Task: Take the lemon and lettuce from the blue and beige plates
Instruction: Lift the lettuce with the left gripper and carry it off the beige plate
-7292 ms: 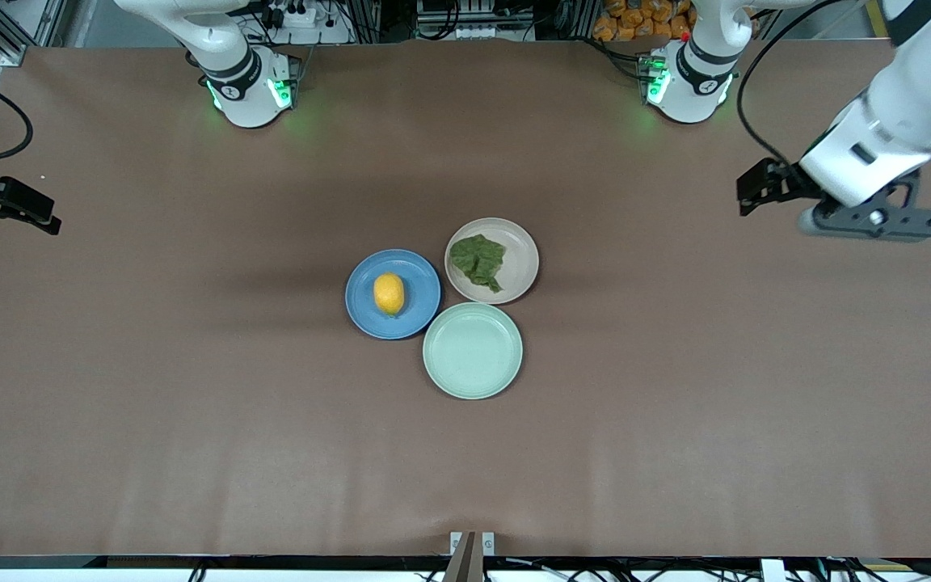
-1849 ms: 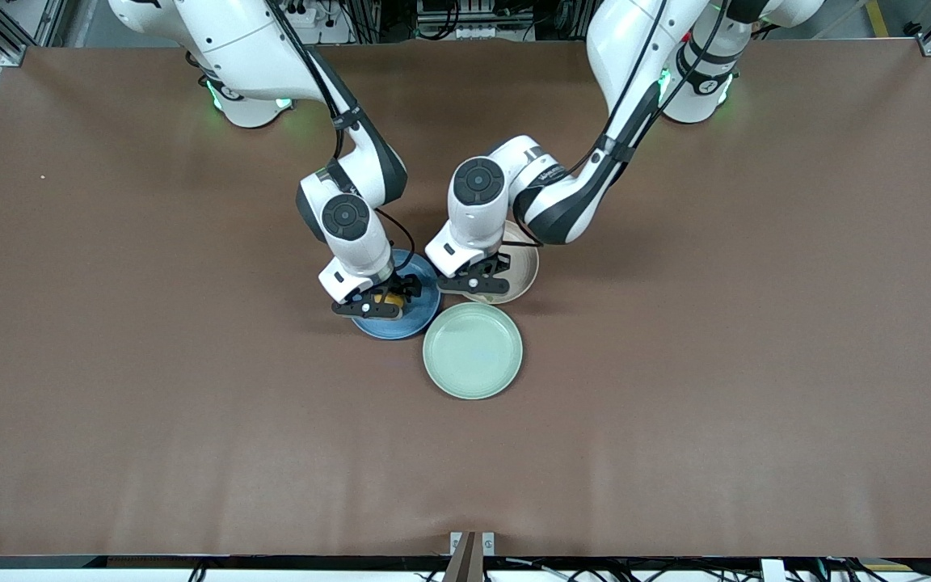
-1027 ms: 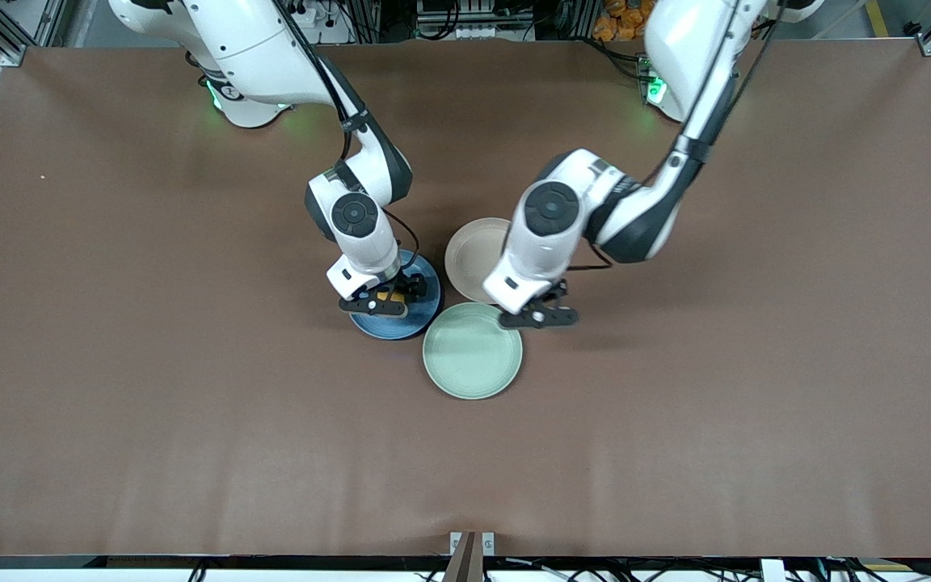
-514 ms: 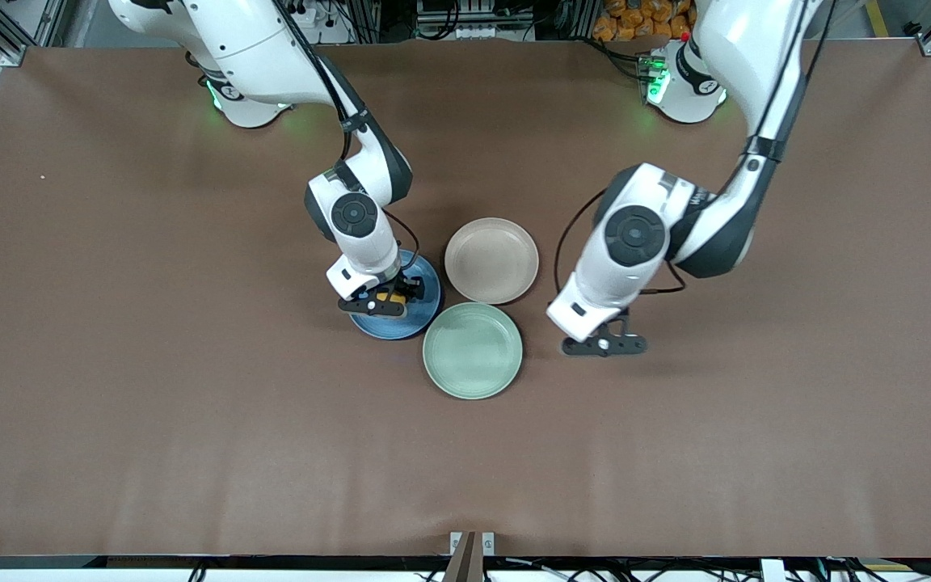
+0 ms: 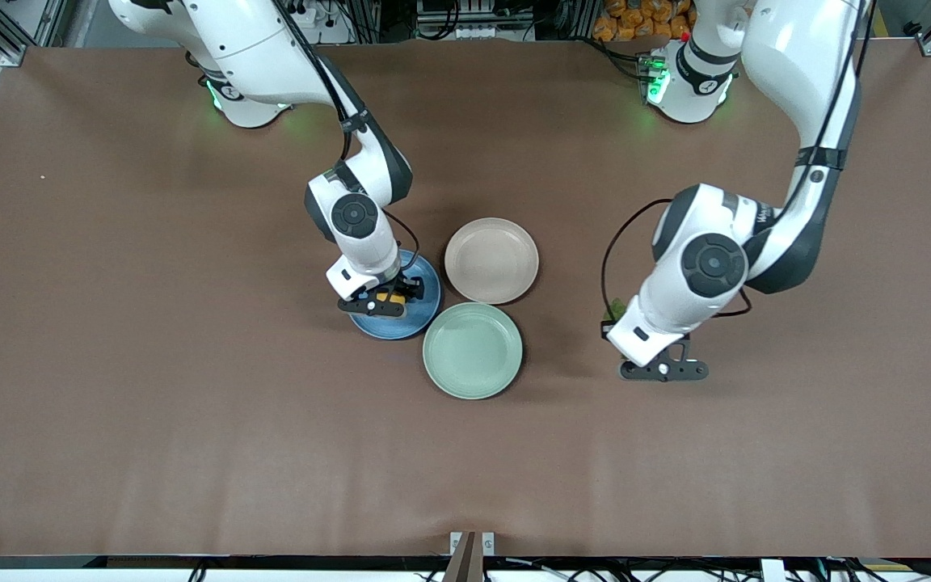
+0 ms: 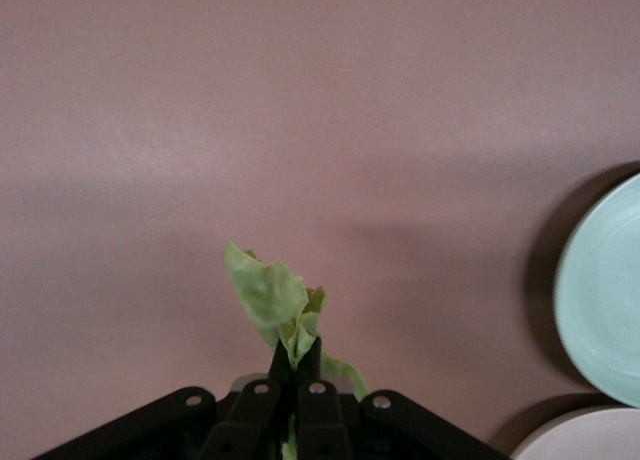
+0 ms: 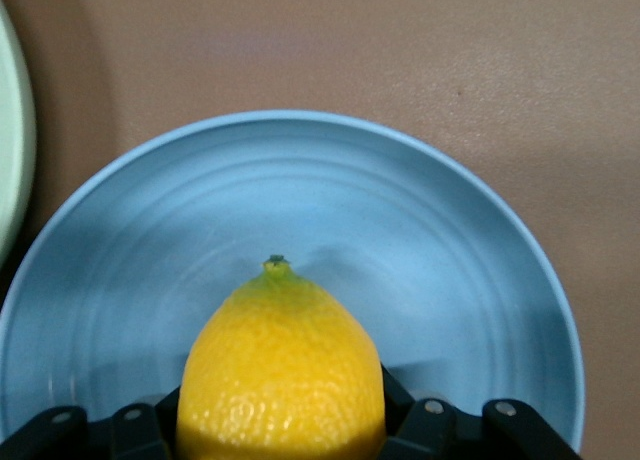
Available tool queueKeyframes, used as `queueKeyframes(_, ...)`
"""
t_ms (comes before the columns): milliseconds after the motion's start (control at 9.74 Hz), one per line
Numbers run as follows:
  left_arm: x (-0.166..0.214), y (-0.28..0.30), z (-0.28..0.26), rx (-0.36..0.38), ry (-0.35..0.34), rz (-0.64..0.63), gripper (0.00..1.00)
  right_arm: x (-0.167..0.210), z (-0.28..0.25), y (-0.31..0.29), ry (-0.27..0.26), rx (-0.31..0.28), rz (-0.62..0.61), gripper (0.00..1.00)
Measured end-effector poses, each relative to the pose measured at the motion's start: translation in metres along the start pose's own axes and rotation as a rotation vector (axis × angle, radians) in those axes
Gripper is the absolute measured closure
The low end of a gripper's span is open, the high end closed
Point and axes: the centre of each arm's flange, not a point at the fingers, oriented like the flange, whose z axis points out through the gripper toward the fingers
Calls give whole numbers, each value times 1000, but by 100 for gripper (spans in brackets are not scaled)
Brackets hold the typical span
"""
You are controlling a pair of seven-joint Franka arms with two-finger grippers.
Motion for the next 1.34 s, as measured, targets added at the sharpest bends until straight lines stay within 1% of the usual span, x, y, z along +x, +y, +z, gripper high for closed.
queueKeyframes(205, 5, -26, 2, 5, -18, 65, 96, 12, -16, -4, -39, -32, 8, 43)
queueKeyframes(514, 11, -59, 4, 10, -39, 140, 96, 42, -48, 3, -69, -49, 40, 43)
queueKeyframes(719, 14, -77, 5, 25, -43, 186, 96, 61, -67, 17, -105, -67, 26, 43)
queueKeyframes(924, 15, -84, 4, 25, -47, 208, 89, 83, -92, 32, -134, -74, -3, 43)
queueKeyframes(1027, 15, -83, 2, 24, -44, 210, 73, 93, -108, 42, -157, -80, -16, 43)
queueKeyframes(1130, 15, -82, -5, 24, -34, 210, 60, 104, -123, 56, -178, -83, -32, 43)
queueKeyframes(1232, 16, -84, -15, 24, -17, 208, 49, 115, -136, 69, -191, -81, -48, 43)
queueKeyframes(1335, 16, -90, -30, 26, 4, 198, 31, 125, -147, 83, -201, -77, -61, 43)
